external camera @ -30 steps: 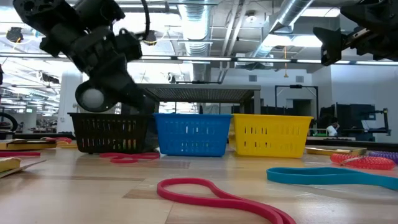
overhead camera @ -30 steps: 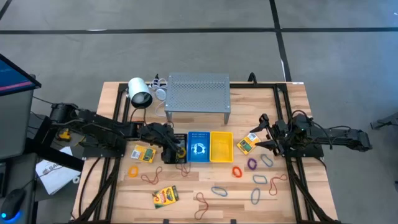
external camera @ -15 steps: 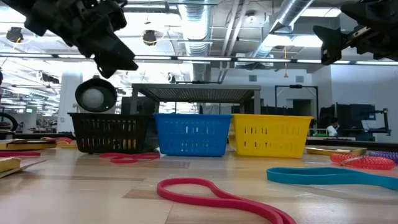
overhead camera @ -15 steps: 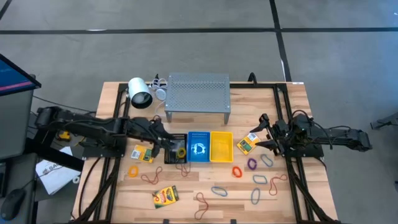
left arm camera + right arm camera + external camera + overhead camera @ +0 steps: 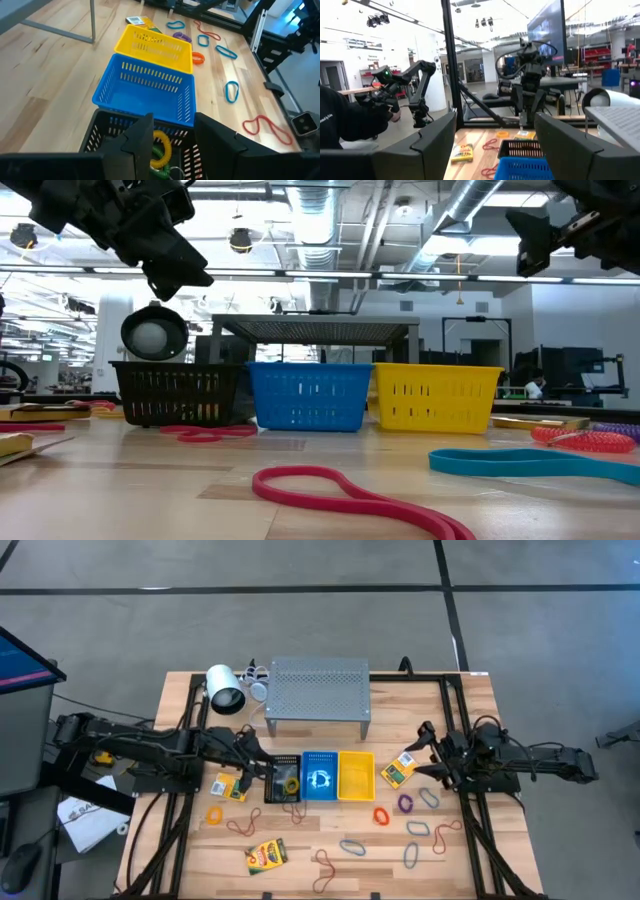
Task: Pick & Place Office Desk Supplies
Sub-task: Put the blue rubber band into the blue basket
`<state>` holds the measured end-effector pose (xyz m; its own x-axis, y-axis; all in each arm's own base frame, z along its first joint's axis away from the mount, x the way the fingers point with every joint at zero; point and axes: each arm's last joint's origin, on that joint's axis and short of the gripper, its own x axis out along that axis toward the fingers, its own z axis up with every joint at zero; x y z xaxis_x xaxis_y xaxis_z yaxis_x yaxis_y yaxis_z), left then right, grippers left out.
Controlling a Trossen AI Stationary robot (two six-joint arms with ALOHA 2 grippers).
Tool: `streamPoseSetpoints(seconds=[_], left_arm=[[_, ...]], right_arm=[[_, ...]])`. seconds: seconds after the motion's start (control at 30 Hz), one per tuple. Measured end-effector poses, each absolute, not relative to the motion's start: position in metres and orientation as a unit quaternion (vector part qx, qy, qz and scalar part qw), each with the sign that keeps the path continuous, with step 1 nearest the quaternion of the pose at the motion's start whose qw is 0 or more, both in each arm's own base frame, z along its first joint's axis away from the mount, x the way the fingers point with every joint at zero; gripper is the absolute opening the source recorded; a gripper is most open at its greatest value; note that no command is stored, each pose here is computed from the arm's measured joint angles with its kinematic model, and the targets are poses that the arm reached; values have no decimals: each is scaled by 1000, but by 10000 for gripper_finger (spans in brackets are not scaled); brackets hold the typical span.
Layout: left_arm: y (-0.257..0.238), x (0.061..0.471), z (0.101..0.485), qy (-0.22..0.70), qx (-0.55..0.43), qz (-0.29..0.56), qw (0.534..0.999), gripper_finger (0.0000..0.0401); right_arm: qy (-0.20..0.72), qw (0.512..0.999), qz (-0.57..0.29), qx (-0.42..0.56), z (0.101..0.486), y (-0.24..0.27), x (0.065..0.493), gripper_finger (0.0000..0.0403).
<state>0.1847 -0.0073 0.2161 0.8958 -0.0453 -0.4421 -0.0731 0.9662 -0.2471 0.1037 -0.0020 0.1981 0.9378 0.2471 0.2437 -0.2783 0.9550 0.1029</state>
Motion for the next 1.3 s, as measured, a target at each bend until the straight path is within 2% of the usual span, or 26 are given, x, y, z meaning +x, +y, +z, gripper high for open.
streamPoseSetpoints(seconds=[0.3,0.5,0.77,0.9,1.3], left_arm=[[-7,185,217,225,-128,8,966,137],[-7,189,227,169,-79,1,982,137],[-6,191,234,132,17,10,991,137],[-5,191,234,130,19,26,991,137],[-6,191,234,129,-27,21,991,137]], right_arm=[[-155,977,135,53,205,-2,101,265],[-194,976,82,47,212,-5,102,265],[-144,986,56,57,212,-8,120,265],[-110,991,53,61,223,-10,134,265],[84,989,71,95,233,-8,183,265]])
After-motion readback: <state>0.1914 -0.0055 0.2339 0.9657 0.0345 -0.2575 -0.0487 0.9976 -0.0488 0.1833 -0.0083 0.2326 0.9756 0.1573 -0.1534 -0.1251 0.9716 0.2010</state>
